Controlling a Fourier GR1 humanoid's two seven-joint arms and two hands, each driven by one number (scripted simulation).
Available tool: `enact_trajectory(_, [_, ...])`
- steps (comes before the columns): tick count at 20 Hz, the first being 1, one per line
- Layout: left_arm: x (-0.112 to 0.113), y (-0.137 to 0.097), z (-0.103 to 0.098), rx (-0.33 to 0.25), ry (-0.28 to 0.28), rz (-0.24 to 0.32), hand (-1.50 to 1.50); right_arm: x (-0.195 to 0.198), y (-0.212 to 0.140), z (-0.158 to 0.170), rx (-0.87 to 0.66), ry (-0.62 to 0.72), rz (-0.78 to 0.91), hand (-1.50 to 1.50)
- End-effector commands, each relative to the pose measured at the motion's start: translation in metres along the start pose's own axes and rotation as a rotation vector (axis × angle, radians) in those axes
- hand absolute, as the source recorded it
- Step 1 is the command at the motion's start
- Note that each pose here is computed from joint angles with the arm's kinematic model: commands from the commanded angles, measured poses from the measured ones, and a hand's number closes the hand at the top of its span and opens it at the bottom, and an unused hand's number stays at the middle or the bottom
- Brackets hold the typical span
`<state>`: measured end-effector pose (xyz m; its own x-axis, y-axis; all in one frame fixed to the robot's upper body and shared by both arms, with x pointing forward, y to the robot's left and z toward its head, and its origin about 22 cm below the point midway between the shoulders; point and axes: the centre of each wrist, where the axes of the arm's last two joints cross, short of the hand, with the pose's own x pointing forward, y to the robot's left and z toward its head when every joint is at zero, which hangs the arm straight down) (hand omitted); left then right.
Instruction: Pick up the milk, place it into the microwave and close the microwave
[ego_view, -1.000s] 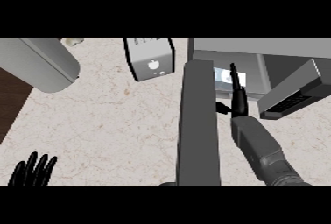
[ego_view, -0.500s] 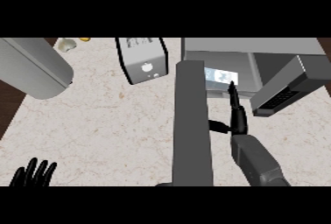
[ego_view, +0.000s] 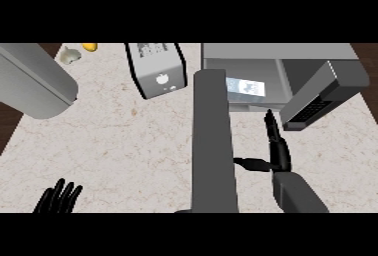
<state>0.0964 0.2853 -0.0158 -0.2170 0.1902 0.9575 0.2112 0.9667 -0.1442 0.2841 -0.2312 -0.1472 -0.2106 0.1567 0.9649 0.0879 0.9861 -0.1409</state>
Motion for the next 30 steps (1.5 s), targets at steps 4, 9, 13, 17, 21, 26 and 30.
enact_trajectory(4, [-0.019,-0.007,-0.015,-0.051,0.045,0.035,-1.50,-0.010,-0.040,0.037,-0.053,-0.041,-0.037,-1.50])
enact_trajectory(9, [-0.024,-0.028,-0.029,-0.210,0.079,0.030,-1.50,-0.011,-0.075,0.072,-0.079,-0.061,-0.006,1.50])
enact_trajectory(13, [-0.034,-0.039,-0.048,-0.313,0.135,-0.019,1.50,-0.001,-0.119,0.083,-0.099,-0.022,-0.001,-1.50])
enact_trajectory(17, [-0.041,-0.052,-0.048,-0.387,0.111,-0.102,1.50,0.008,-0.148,0.098,-0.155,-0.029,-0.009,-1.50])
enact_trajectory(21, [-0.052,-0.075,-0.094,-0.402,0.134,-0.061,1.50,0.008,-0.142,0.131,-0.208,-0.019,-0.067,-1.50])
enact_trajectory(26, [-0.075,-0.085,-0.110,-0.311,0.100,-0.173,1.50,0.013,-0.190,0.140,-0.236,-0.032,-0.041,-1.50])
enact_trajectory(30, [-0.104,-0.098,-0.121,-0.409,0.108,-0.216,1.50,0.024,-0.211,0.132,-0.230,-0.022,-0.036,-1.50])
